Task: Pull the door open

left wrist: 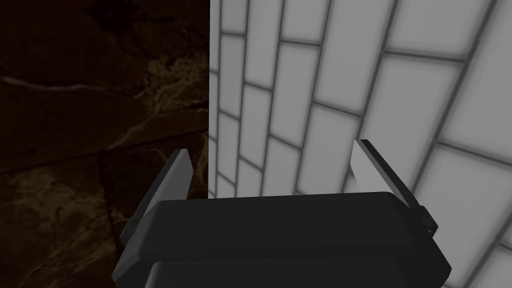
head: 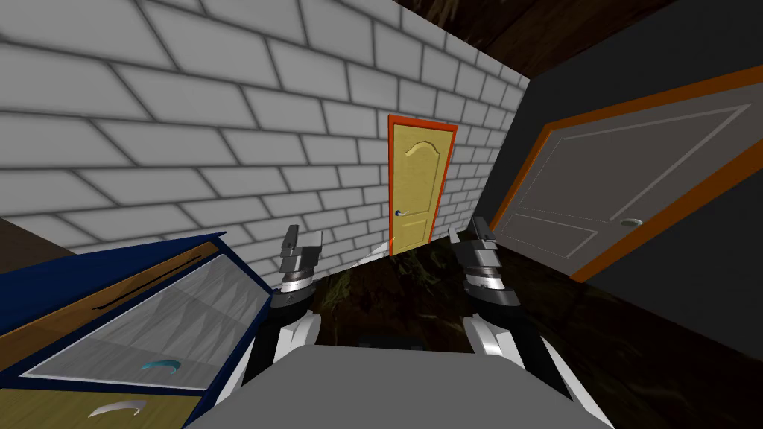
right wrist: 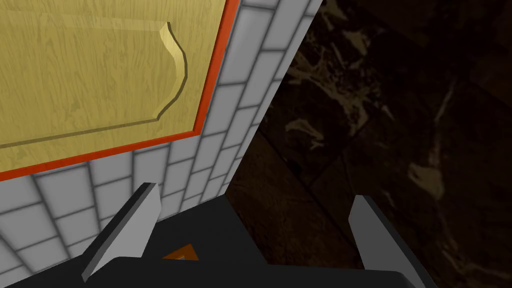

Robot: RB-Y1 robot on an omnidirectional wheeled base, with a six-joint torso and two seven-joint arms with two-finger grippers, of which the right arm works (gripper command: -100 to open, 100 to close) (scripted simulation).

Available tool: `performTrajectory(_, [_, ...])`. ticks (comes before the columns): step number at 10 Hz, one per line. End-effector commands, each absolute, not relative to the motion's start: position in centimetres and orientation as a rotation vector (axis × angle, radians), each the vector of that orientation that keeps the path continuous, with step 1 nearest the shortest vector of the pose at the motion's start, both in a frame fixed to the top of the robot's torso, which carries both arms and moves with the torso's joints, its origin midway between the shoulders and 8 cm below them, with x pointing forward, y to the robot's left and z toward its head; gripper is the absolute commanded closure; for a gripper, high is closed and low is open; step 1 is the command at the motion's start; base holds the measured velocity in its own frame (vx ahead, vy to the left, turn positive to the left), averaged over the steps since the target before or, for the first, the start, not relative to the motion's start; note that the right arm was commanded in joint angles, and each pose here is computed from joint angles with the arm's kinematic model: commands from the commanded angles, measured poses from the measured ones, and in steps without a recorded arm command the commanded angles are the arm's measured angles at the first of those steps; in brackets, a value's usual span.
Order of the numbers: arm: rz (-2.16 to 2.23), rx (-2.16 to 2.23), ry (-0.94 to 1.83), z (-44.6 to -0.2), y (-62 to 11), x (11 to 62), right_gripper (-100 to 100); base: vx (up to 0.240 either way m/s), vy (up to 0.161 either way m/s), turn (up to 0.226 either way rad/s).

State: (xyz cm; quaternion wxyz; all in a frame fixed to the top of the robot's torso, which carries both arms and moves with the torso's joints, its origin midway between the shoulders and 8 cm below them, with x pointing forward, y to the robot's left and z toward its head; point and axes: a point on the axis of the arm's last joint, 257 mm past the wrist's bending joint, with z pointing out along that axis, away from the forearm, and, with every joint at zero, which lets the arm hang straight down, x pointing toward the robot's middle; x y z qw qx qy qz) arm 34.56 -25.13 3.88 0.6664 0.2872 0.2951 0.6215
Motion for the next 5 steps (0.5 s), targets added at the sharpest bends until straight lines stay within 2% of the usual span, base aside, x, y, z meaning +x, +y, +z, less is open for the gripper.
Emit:
performTrajectory(1, [1.412, 0.656, 0.686, 2.8, -25.0, 35.0, -100, 0.126, -0.002, 0.04])
performTrajectory(5, [1.43, 0.675, 0.729, 0.3, -24.7, 36.0, -100, 0.17, 0.01, 0.031])
